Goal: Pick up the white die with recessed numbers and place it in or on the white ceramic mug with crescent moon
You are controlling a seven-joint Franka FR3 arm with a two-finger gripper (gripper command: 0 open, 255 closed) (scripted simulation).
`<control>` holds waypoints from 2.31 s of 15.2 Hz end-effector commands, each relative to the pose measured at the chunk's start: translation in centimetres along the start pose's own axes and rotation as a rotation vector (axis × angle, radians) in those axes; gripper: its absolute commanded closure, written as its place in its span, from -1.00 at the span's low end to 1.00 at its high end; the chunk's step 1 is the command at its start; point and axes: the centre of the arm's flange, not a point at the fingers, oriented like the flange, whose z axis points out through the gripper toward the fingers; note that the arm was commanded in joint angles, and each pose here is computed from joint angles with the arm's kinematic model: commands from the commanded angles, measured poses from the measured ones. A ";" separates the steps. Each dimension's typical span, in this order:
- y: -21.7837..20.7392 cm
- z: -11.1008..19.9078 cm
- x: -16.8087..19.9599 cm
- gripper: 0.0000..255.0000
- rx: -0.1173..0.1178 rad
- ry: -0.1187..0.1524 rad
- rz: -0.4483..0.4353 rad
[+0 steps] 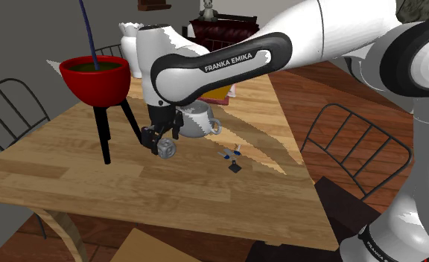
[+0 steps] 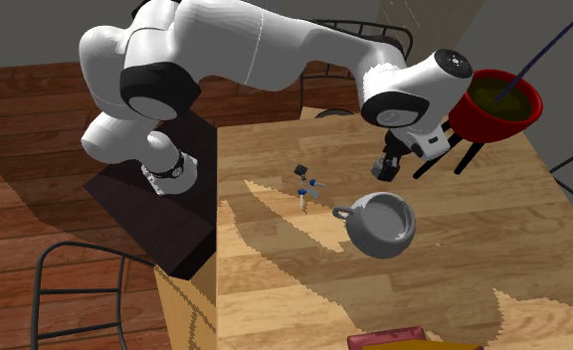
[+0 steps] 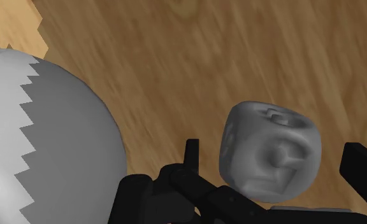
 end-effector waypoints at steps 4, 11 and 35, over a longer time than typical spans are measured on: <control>0.0 1.4 0.0 -1.00 0.000 0.000 0.000; 0.0 1.4 0.0 1.00 0.000 0.000 0.000; -1.5 -2.8 -18.3 -1.00 0.029 -0.004 -0.022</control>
